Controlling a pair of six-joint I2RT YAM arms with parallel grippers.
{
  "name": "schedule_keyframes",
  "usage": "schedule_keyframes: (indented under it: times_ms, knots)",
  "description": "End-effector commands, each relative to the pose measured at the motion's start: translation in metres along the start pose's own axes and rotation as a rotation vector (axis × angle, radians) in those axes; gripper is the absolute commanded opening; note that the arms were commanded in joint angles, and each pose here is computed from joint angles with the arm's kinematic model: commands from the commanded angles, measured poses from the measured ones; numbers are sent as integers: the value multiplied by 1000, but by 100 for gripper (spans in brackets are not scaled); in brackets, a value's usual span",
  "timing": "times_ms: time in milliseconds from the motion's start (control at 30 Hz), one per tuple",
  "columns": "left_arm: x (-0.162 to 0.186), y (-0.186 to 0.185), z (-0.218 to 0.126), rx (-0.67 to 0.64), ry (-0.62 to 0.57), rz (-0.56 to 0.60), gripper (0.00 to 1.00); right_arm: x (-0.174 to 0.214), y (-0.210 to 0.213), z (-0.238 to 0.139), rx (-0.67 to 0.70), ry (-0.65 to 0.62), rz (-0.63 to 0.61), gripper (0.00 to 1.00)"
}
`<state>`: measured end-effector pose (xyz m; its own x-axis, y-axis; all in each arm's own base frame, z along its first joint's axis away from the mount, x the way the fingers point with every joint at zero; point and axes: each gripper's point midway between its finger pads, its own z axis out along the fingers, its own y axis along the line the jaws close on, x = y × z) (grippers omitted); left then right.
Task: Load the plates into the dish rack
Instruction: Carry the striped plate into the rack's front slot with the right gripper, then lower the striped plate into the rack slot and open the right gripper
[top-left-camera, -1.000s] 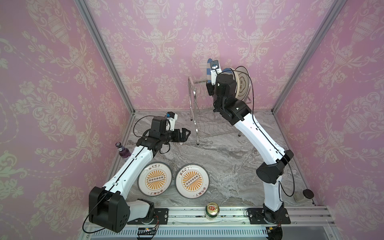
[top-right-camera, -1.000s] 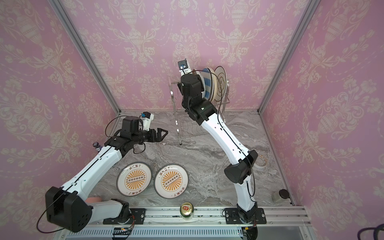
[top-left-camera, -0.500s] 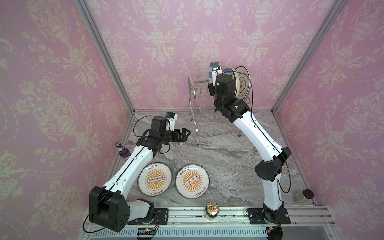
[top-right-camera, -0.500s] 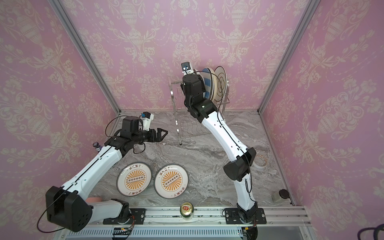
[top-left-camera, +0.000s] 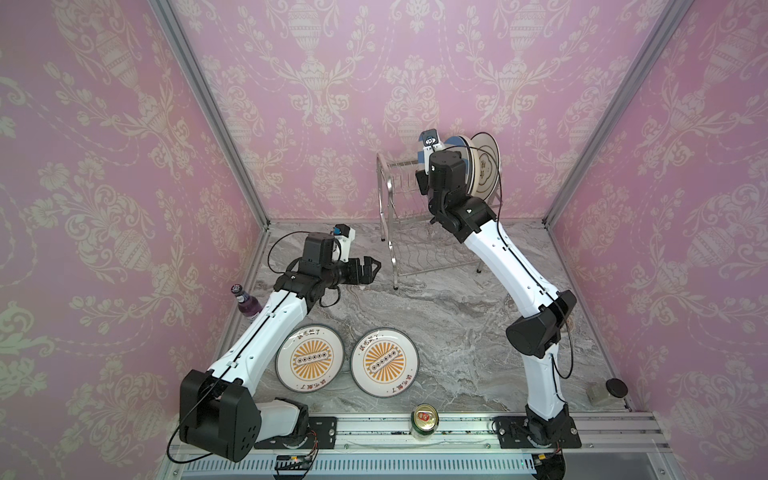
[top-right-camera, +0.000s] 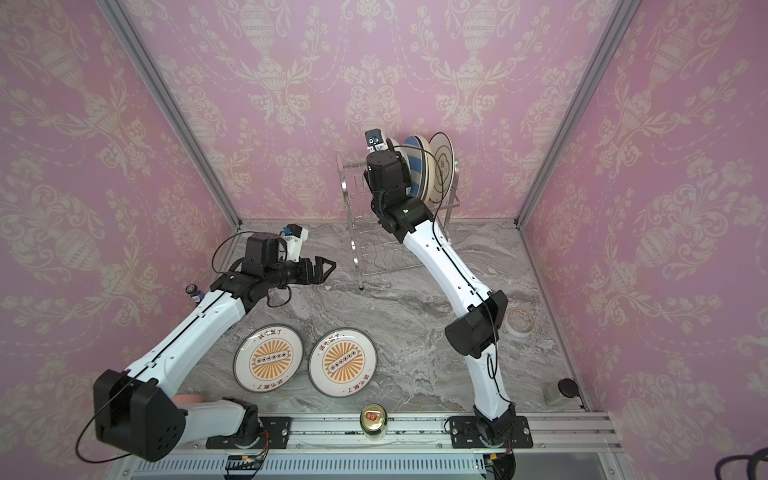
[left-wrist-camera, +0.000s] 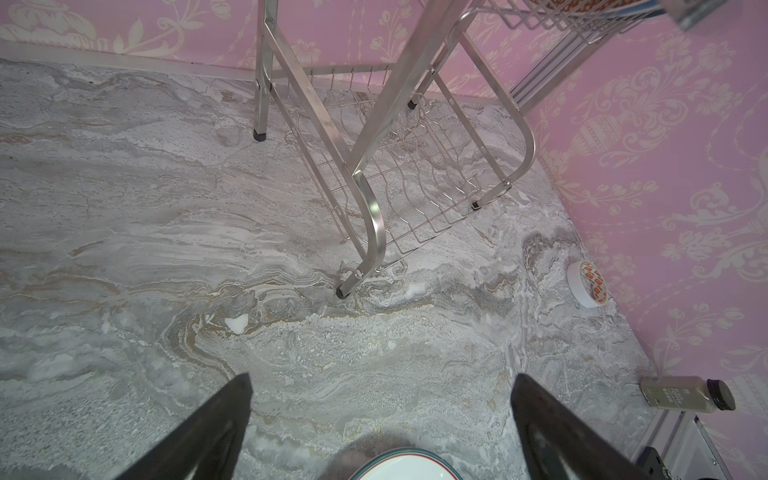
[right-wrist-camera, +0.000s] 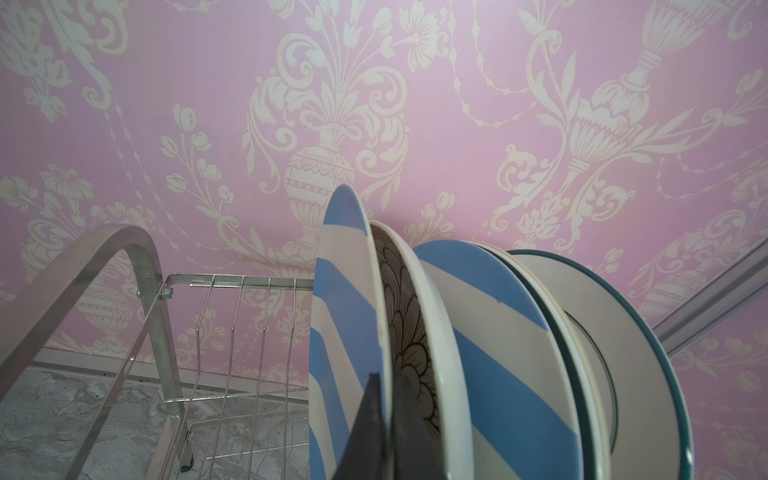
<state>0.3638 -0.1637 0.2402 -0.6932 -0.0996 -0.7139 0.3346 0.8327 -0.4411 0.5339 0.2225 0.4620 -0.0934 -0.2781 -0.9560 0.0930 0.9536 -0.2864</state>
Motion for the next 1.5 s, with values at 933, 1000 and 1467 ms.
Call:
schedule_keyframes:
  times_ms: [933, 1000, 1467]
  knots:
    - [-2, 10, 1, -28, 10, 8, 99, 9, 3, 16, -17, 7, 51, 26]
    - [-1, 9, 1, -27, 11, 9, 99, 6, 2, 14, -19, 3, 54, 29]
    - [-4, 8, -1, -23, 0, 14, 99, -13, -19, -14, -6, -1, 38, 49]
